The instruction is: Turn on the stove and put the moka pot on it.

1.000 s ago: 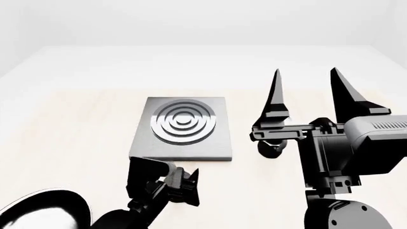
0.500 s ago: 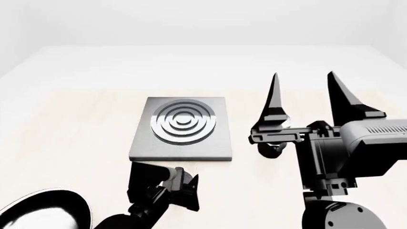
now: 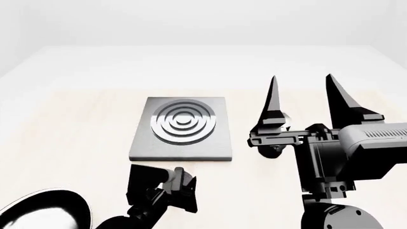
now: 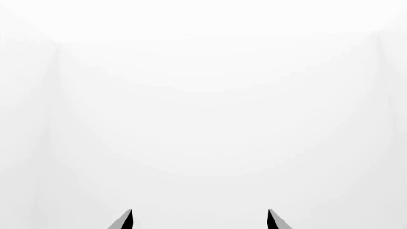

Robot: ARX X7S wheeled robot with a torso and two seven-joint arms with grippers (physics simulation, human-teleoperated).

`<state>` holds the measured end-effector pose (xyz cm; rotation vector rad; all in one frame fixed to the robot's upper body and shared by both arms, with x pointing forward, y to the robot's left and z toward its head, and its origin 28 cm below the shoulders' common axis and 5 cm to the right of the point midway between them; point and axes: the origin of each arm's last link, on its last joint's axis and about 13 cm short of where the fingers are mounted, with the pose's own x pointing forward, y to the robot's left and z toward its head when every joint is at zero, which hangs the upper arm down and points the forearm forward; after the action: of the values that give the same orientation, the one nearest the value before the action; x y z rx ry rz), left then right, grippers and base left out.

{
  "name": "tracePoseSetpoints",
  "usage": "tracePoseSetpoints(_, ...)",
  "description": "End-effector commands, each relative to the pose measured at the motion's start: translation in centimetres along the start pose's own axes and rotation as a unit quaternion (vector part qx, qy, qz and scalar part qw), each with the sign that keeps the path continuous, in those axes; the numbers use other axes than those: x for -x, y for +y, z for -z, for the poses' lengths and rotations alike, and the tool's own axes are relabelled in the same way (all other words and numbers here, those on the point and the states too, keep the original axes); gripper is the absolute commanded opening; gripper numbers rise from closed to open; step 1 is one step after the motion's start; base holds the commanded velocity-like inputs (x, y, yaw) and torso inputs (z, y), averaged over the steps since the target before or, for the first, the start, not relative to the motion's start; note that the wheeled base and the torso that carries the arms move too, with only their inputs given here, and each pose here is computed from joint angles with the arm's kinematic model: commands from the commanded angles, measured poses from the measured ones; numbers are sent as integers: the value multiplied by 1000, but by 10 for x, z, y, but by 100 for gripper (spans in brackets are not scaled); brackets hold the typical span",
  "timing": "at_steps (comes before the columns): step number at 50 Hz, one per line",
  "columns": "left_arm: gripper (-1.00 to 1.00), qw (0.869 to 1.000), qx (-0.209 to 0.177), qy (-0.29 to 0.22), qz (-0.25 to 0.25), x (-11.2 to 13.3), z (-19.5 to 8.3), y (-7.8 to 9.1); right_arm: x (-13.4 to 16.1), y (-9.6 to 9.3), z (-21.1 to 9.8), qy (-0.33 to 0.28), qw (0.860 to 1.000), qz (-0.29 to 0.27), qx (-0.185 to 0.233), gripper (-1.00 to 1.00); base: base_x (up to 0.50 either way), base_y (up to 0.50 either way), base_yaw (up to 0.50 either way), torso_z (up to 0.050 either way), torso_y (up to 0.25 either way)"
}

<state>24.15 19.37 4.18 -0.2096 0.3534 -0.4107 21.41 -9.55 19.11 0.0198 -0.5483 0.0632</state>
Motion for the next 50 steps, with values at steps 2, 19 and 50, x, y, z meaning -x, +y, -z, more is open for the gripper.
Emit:
tracePoseSetpoints(2, 100, 1000, 4, 7, -1, -2, 6, 1, 1, 0, -2, -3, 1000, -2, -1, 100, 0, 0, 0, 0, 0)
tracePoseSetpoints(19, 100, 1000, 8, 11, 0, -4, 9, 3, 1, 1, -1, -2, 1000, -3, -2, 100, 0, 0, 0, 0, 0)
tracePoseSetpoints(50, 100, 1000, 16, 25, -7, -10, 16, 8, 2, 2, -1, -2, 1000, -7, -4, 100, 0, 0, 0, 0, 0)
